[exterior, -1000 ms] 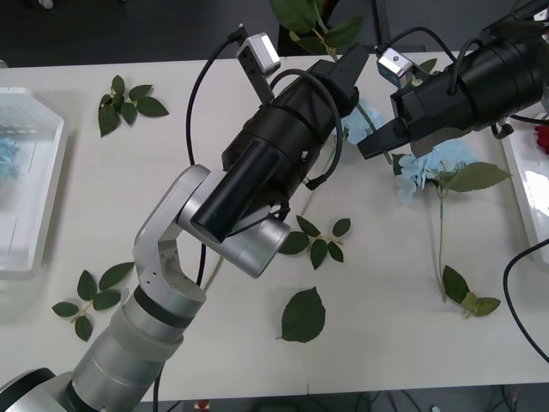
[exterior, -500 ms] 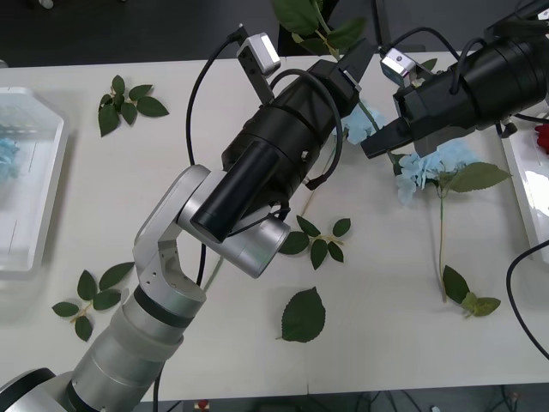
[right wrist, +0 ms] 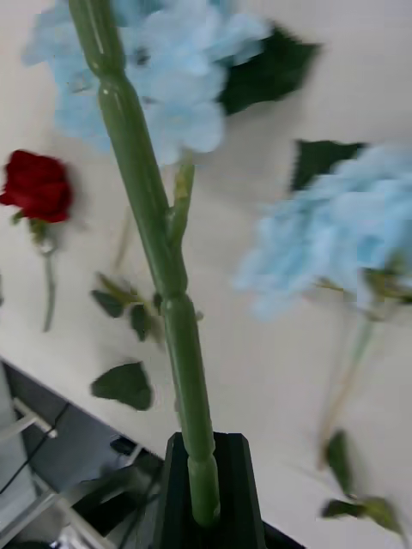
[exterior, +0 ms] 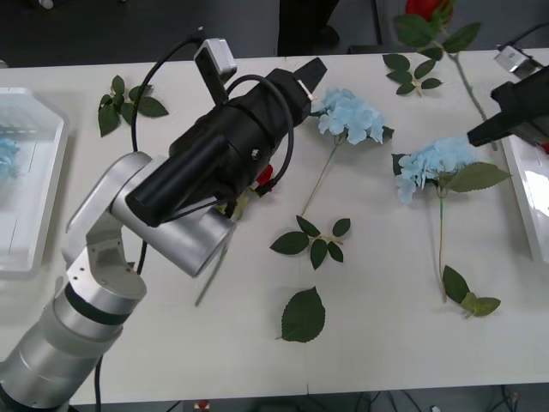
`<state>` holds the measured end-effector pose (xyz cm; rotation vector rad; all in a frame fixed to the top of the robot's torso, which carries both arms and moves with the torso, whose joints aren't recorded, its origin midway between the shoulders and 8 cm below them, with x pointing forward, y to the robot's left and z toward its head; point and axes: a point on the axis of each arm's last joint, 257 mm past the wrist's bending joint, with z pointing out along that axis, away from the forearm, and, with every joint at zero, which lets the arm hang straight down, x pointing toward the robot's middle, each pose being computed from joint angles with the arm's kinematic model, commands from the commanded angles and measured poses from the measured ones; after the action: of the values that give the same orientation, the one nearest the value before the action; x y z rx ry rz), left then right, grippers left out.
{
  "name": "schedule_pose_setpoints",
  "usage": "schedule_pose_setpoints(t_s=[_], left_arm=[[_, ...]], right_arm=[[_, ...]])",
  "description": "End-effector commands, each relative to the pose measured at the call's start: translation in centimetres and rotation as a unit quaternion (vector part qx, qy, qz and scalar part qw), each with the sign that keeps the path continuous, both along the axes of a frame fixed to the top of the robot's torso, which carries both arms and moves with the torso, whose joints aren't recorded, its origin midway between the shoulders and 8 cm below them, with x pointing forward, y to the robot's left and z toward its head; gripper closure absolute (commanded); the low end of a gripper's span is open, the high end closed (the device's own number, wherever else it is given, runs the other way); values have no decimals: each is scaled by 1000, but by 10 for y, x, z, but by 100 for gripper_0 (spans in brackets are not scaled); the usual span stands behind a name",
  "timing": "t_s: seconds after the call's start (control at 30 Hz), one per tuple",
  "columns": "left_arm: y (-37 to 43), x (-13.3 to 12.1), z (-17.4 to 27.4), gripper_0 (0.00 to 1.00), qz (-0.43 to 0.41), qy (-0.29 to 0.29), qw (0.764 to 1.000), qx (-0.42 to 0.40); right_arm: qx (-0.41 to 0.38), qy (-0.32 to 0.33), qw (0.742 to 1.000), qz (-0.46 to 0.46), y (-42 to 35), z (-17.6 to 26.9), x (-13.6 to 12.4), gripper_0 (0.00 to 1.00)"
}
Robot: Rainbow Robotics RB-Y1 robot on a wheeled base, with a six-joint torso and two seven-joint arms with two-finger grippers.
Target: Place the red flowers into the right box and the blue flowers into the left box. If a person shows an open palm, hand one flower to the person first, then continue sorting.
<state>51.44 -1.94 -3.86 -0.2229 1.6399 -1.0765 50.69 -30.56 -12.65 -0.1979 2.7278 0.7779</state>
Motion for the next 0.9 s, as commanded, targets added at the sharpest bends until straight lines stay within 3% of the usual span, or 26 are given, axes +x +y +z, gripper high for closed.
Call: schedule_pose_setpoints(t_s=[0.03, 0.17, 0.43, 0.6, 0.9], left_arm=[[38, -10, -3, 0, 7, 9, 996, 88], [74, -19, -41, 0, 10, 61, 979, 193], [150, -30, -94, 0, -6, 119, 912, 393], [169, -24, -127, 0, -18, 137, 877, 460], [168, 9, -173, 0, -31, 151, 838, 524]], right_arm=[[-110, -47, 991, -67, -98, 43, 9, 100], [-172, -47, 974, -138, -178, 48, 2, 100], [-316, -51, 928, -190, -309, 22, -17, 100], [-392, -44, 893, -216, -382, -2, -41, 100], [-454, -18, 858, -238, -434, -41, -74, 100]])
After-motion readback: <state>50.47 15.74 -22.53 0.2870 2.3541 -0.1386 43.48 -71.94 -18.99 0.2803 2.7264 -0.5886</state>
